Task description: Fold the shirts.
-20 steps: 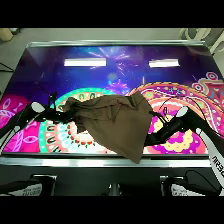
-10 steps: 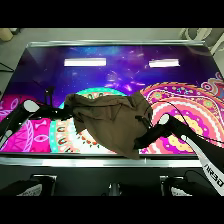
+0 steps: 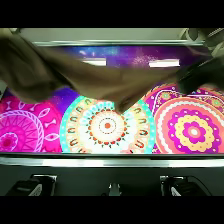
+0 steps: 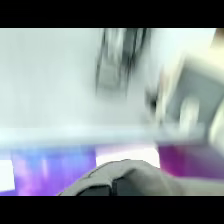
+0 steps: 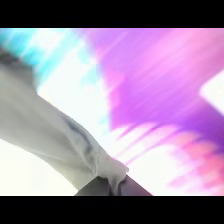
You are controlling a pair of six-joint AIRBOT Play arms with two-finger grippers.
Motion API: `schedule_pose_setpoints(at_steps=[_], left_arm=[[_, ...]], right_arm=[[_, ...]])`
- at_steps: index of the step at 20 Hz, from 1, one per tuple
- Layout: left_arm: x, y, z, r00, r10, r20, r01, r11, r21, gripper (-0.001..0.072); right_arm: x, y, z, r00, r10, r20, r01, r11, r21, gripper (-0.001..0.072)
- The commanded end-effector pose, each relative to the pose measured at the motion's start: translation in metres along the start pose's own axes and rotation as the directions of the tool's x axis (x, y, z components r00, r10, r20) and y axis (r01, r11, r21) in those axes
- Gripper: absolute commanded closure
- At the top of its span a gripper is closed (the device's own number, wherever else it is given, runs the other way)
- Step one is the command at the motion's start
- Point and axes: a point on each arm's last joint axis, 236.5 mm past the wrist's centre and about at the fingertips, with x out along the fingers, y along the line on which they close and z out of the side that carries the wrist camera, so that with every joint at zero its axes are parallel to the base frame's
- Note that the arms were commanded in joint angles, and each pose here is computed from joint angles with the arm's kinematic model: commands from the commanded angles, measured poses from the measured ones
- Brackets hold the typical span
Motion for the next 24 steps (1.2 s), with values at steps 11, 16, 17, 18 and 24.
schedule_pose_setpoints(at_steps=[11,16,17,18,24], left_arm=[[-0.149,-0.052,0.129,0.93,0.0,0.367,-0.036,0.995,0.093,0.0678],[-0.068,0.031,0.041,0.967,0.253,-0.013,-0.247,0.955,0.166,0.0677],[-0.044,0.049,0.014,0.953,0.285,-0.101,-0.265,0.949,0.173,0.0677],[-0.019,0.064,-0.015,0.937,0.301,-0.177,-0.272,0.947,0.173,0.0677],[0.126,0.152,-0.198,0.833,0.331,-0.443,-0.313,0.943,0.115,0.0676]], right_arm=[[-0.19,-0.081,0.063,0.891,-0.382,0.247,0.372,0.924,0.085,0.0693],[-0.062,-0.05,-0.015,0.964,-0.154,-0.215,0.164,0.986,0.031,0.0692],[-0.031,-0.043,-0.032,0.946,-0.103,-0.307,0.118,0.993,0.031,0.0692],[0.006,-0.037,-0.049,0.923,-0.068,-0.378,0.084,0.996,0.027,0.0692],[0.222,0.007,-0.158,0.818,0.064,-0.571,0.033,0.987,0.158,0.0689]])
